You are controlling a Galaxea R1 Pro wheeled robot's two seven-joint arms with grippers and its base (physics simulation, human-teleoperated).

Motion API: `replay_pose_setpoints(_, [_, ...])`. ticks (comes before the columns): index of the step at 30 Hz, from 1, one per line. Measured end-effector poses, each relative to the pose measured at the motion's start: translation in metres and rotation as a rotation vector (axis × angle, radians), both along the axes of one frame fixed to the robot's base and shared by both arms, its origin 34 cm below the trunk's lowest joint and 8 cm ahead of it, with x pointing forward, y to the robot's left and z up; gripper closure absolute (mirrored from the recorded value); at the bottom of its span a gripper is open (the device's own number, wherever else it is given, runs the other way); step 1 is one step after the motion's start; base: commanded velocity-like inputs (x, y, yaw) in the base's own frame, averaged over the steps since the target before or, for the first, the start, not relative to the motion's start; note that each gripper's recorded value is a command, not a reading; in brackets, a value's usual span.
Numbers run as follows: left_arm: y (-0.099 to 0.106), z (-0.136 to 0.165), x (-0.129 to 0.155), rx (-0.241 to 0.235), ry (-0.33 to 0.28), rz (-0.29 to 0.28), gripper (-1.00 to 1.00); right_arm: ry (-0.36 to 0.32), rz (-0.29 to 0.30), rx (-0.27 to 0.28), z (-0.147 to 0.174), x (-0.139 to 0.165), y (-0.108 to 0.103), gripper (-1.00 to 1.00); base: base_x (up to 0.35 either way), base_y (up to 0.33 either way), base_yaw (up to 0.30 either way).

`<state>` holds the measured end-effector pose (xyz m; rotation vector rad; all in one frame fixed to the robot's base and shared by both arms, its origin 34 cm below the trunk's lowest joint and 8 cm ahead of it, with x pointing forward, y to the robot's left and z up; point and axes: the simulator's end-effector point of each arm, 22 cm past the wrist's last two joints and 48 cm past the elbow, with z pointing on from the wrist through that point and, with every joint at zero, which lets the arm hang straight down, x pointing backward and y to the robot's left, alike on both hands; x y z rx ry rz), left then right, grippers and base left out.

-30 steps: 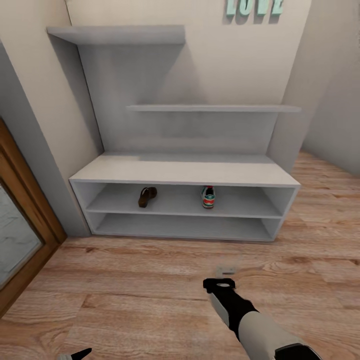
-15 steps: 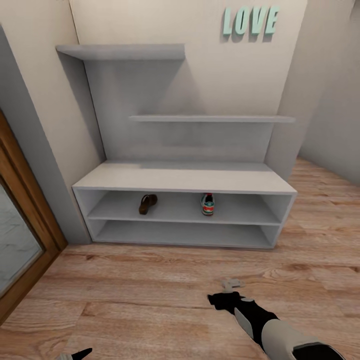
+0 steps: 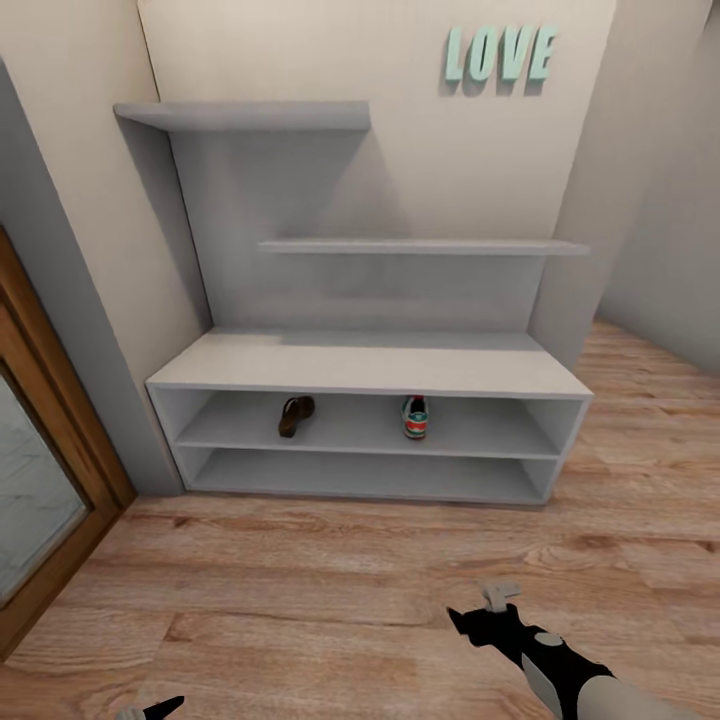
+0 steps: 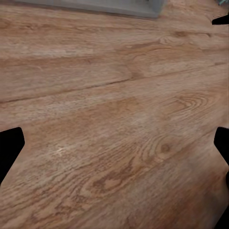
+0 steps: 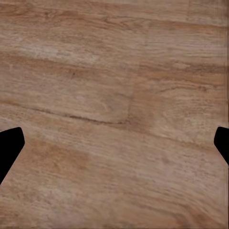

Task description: Pick up the two gym shoes and the two sandals from the corridor floor and place them onto the hallstand (shoe rack) in the corridor, making sure they are on the rack and not on the floor. Arrange them so the two gym shoes are next to each other and the two sandals are next to each other.

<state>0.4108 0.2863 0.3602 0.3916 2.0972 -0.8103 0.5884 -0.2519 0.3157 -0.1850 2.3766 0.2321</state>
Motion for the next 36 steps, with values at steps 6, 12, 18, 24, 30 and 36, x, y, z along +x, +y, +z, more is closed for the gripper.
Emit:
replay_pose_setpoints(6, [0.000,0.013,0.003,0.000,0.000,0.001,-1.00,0.023,-0.003,-0.016,-0.003,-0.025,-0.014,-1.00,0.000,0.000,0.000])
replay_pose_setpoints(12, [-0.001,0.026,0.007,-0.001,0.000,0.001,-1.00,-0.004,-0.001,-0.031,0.002,-0.041,-0.026,-1.00,0.000,0.000,0.000])
replay_pose_setpoints(18, [0.000,0.039,0.010,0.000,0.001,0.002,-1.00,-0.056,0.010,-0.038,0.012,-0.056,-0.029,-1.00,0.000,0.000,0.000])
replay_pose_setpoints(24, [0.000,0.052,0.013,0.001,0.001,0.002,-1.00,-0.037,0.015,-0.037,0.012,-0.082,-0.028,-1.00,0.000,0.000,0.000])
replay_pose_setpoints(30, [0.002,0.064,0.017,0.007,0.003,0.013,-1.00,-0.045,0.022,-0.033,0.019,-0.100,-0.023,-1.00,0.000,0.000,0.000])
replay_pose_setpoints(36, [0.008,0.073,0.024,0.032,0.003,0.046,-1.00,-0.063,0.025,-0.034,0.032,-0.103,-0.023,-1.00,0.000,0.000,0.000])
